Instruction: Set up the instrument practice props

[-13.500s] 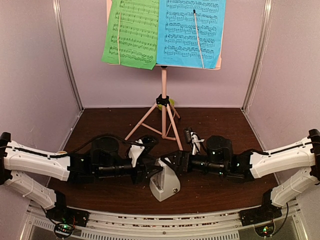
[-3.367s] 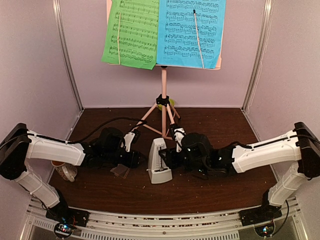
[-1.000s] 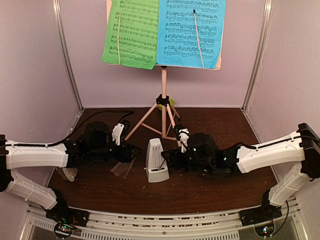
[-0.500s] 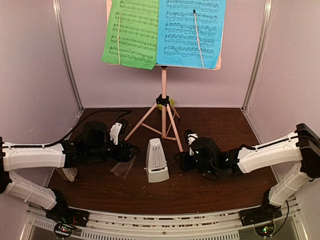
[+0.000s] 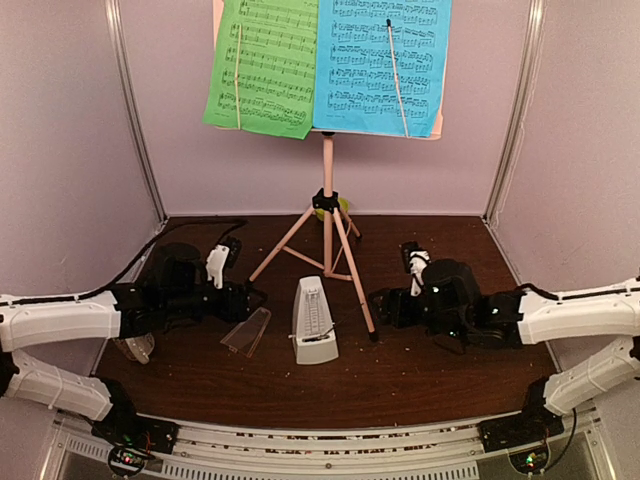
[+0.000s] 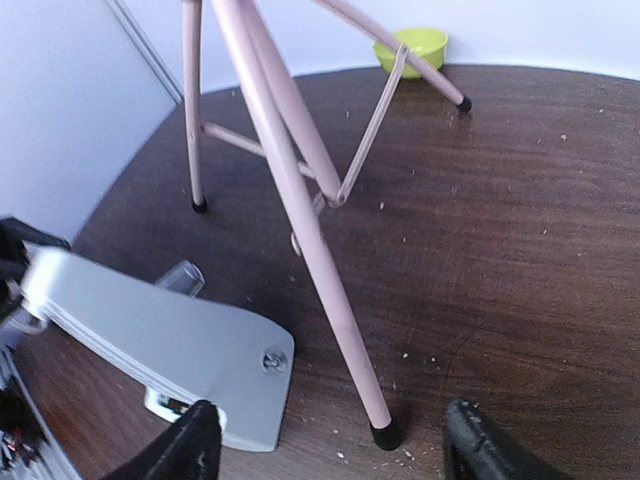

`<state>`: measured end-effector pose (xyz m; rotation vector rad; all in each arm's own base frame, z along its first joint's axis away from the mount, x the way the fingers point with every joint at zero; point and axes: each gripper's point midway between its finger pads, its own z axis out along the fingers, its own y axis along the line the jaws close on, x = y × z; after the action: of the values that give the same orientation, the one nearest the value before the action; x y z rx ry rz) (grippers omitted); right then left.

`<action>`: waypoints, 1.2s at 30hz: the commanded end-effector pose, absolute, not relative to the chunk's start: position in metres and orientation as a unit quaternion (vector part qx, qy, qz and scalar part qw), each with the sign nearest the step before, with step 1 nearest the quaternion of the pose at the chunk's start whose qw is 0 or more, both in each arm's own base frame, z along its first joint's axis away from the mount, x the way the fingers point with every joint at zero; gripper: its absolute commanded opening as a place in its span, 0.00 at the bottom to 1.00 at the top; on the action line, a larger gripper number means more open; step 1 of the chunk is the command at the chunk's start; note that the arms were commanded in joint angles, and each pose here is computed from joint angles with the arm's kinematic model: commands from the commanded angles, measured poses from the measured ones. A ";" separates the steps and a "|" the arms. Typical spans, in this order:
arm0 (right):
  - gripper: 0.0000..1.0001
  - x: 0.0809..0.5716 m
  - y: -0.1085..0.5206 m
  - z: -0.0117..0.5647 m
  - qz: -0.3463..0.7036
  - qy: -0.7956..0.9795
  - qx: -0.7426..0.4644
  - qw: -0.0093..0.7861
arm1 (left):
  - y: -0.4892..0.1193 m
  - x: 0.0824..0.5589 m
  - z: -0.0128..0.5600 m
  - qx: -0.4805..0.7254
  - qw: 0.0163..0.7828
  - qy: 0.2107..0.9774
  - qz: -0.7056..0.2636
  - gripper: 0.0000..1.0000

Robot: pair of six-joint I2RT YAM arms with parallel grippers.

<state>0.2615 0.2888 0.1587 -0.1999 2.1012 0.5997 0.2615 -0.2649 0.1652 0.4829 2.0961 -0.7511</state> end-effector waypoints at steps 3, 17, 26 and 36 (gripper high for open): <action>0.90 0.261 0.239 0.243 0.273 0.806 -0.056 0.522 | -0.235 0.271 0.186 0.163 0.448 0.827 -0.298 0.62; 1.00 0.262 0.181 0.275 0.286 0.791 -0.057 0.538 | -0.185 0.280 0.248 0.137 0.486 0.824 -0.255 0.70; 1.00 0.241 0.172 0.258 0.331 0.783 -0.037 0.525 | -0.172 0.268 0.247 0.104 0.481 0.832 -0.255 0.98; 1.00 0.218 0.149 0.205 0.351 0.782 0.014 0.515 | -0.127 0.244 0.197 -0.010 0.457 0.861 -0.223 0.98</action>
<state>0.2219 0.1576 0.2172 -0.0322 1.8791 0.8226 0.2491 -0.1499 0.2202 0.1335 2.0760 -0.6051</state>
